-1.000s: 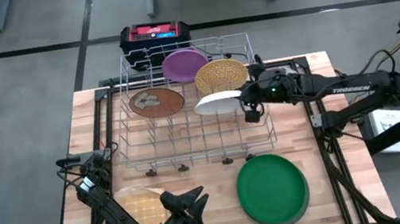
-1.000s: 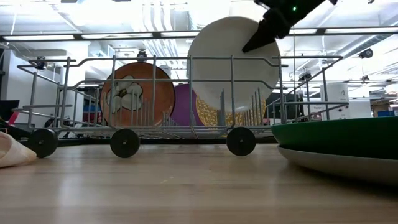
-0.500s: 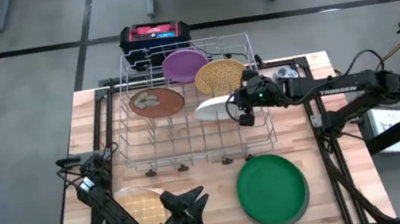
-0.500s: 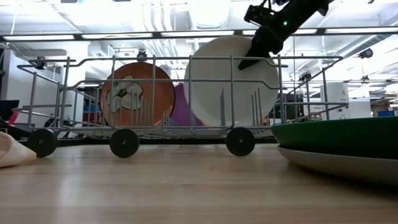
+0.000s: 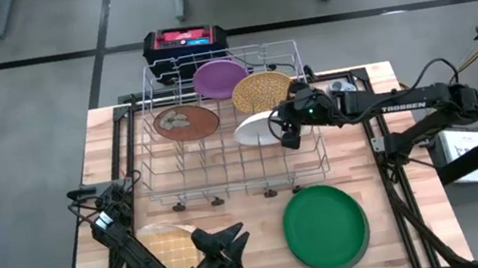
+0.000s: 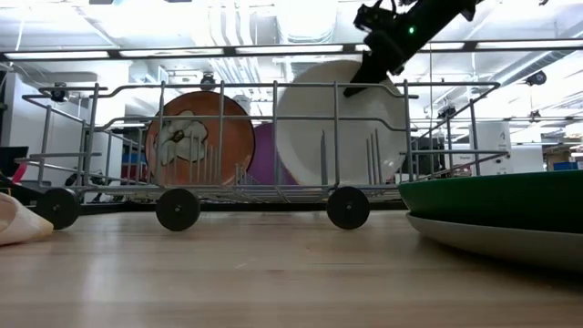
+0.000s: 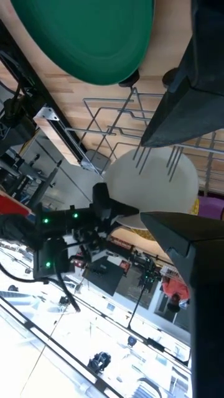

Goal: Sort dishes
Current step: Put the white plate into the dish rack, then put the green plate into the dish rack

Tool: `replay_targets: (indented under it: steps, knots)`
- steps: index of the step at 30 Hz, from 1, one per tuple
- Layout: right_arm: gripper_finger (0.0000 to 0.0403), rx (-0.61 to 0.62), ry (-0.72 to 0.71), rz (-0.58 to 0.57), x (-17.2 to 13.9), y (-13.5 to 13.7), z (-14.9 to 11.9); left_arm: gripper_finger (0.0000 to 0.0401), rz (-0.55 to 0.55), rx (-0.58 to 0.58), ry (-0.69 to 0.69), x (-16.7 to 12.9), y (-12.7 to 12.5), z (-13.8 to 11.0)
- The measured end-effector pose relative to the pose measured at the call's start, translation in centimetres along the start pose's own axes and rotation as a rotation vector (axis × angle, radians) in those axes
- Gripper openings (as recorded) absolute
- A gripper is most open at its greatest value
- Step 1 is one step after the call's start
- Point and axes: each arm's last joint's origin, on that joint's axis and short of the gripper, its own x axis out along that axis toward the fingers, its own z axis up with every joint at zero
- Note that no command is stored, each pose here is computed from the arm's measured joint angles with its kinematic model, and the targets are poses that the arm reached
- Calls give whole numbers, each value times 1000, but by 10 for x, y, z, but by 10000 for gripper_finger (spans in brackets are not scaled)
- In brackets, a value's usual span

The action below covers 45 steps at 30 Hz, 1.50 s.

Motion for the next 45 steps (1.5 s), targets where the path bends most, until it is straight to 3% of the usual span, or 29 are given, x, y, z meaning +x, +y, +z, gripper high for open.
replay_targets:
  steps: [6,24,45]
  knots:
    - [164,7,-40,-6,-9,-5,12,170,0,-1,1,0,0,0]
    - [139,-36,-78,-30,-22,-14,33,170,-1,0,1,0,0,0]
    - [130,-22,-68,-28,-50,-24,41,170,-2,-1,2,0,0,0]
